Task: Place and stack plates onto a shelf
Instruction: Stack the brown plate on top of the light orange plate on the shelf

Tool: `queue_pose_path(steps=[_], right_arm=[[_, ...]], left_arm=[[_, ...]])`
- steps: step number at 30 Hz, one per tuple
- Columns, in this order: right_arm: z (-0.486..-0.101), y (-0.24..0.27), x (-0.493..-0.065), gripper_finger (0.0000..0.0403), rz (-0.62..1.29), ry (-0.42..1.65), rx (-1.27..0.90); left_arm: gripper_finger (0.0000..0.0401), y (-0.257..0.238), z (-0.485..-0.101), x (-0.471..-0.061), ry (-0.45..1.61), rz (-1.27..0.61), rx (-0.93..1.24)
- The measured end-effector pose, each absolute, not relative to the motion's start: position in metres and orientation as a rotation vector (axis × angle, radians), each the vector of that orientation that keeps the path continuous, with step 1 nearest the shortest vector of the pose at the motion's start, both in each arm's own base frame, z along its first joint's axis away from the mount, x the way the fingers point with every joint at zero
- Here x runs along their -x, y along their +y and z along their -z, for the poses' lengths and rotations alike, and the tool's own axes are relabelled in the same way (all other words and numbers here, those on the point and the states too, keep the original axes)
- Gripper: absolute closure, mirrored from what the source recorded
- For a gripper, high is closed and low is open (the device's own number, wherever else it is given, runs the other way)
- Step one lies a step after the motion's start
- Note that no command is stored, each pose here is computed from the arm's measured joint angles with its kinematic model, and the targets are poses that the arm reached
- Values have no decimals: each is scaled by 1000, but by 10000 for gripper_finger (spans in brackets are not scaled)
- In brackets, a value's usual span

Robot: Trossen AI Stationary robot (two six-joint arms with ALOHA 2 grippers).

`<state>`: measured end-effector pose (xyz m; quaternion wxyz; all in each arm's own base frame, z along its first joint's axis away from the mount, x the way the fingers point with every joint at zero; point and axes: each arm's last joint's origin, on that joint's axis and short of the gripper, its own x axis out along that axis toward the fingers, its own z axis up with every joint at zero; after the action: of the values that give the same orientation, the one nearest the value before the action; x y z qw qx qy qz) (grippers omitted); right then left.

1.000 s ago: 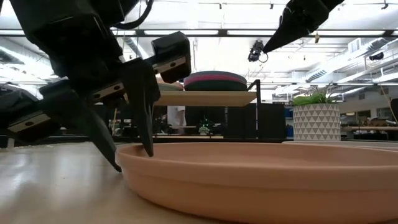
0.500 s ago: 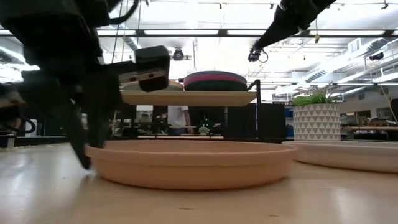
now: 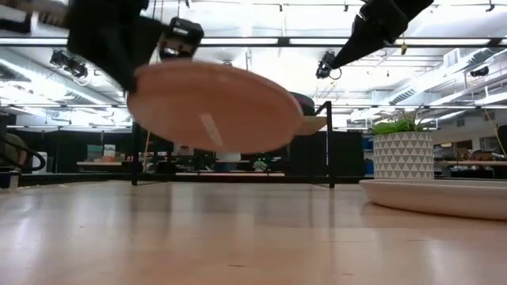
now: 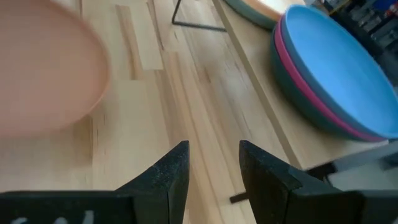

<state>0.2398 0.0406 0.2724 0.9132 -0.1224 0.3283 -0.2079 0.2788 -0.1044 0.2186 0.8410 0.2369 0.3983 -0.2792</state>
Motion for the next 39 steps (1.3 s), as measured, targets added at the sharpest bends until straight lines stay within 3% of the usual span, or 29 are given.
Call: queue_pose_path(steps=[9, 14, 18, 27, 39], right_arm=[[-271, 44, -237, 257, 431, 685, 201], [-272, 47, -236, 257, 417, 677, 201], [-272, 49, -236, 257, 411, 676, 203], [-272, 49, -237, 257, 411, 670, 203], [-272, 49, -237, 257, 410, 666, 202]], left_arm=[[386, -56, -312, -265, 865, 203, -348], [385, -9, -337, -261, 897, -14, -344], [385, 34, -340, -255, 963, -136, -301], [385, 97, -339, -240, 983, -204, -197], [382, 124, -310, -255, 1093, -210, -143]])
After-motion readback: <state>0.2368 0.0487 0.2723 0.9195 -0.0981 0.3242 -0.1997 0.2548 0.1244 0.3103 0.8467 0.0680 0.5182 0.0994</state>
